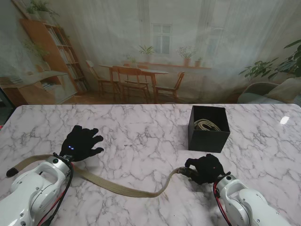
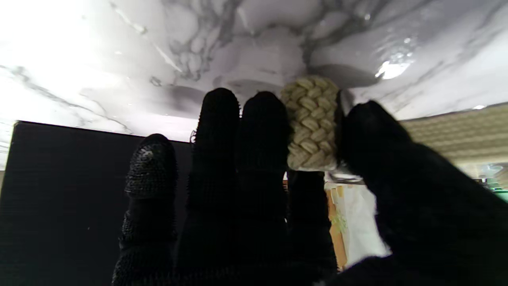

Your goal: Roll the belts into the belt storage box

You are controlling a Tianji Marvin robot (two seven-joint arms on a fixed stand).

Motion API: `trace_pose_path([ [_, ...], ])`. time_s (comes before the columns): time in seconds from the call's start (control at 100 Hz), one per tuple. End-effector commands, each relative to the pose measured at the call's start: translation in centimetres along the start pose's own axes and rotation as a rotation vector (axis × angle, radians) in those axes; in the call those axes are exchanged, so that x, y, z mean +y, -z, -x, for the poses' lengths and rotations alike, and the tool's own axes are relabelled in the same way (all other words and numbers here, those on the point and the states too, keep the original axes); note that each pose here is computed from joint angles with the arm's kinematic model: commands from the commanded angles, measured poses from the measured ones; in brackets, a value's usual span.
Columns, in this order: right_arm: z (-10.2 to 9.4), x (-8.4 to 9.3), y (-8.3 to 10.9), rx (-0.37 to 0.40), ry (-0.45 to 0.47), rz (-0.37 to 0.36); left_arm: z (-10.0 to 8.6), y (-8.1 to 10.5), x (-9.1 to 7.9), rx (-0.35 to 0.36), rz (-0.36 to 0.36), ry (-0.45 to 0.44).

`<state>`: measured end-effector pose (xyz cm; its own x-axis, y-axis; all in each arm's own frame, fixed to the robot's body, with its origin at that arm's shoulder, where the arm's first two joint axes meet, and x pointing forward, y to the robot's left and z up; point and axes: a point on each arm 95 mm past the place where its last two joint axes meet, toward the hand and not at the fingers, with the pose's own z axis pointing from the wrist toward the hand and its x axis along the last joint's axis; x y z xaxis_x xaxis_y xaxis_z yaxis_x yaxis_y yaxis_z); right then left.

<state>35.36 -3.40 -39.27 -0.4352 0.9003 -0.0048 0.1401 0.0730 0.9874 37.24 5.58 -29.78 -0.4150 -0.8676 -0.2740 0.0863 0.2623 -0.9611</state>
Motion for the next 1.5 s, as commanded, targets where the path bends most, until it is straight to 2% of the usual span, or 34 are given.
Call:
trace_pose_path([
  [0.0,-0.1,-0.5,-0.1,0.014,-0.017,-0.004,-0.1,0.0,0.2,0.007,0.014,0.001],
  [0.27,-0.2,-0.9,-0.3,0.034,-0.055,0.038,-0.2,0.0,0.2,0.008,0.012,-0.001],
  [0.56,-0.2,-0.9,-0.3,0.070,-0.095,0.024,-0.2,0.0,0.2,0.008,0.011,-0.002],
  [0.74,-0.3,-0.4,-0.2,0.110,-0.093,-0.013,-0.2,0.0,0.2,0.008,0.011,-0.002],
  [0.83,-0.3,0.3,0.0,0.146,-0.063,-0.064,-0.2,0.0,0.2,0.008,0.011,-0.001],
  [1.03,-0.4,2.5,1.1,0.220,-0.005,-0.278,-0.2,0.0,0.2,0.008,0.011,-0.001],
  [1.13,-0.6,3.1,1.4,0.227,0.042,-0.325,-0.2,0.0,0.2,0.009,0.010,-0.002],
  [1.26,-0.7,2.9,1.3,0.212,0.093,-0.301,-0.2,0.0,0.2,0.011,0.011,-0.002],
  [1.49,-0.7,1.8,0.7,0.174,0.063,-0.207,-0.2,0.0,0.2,0.011,0.013,-0.002],
])
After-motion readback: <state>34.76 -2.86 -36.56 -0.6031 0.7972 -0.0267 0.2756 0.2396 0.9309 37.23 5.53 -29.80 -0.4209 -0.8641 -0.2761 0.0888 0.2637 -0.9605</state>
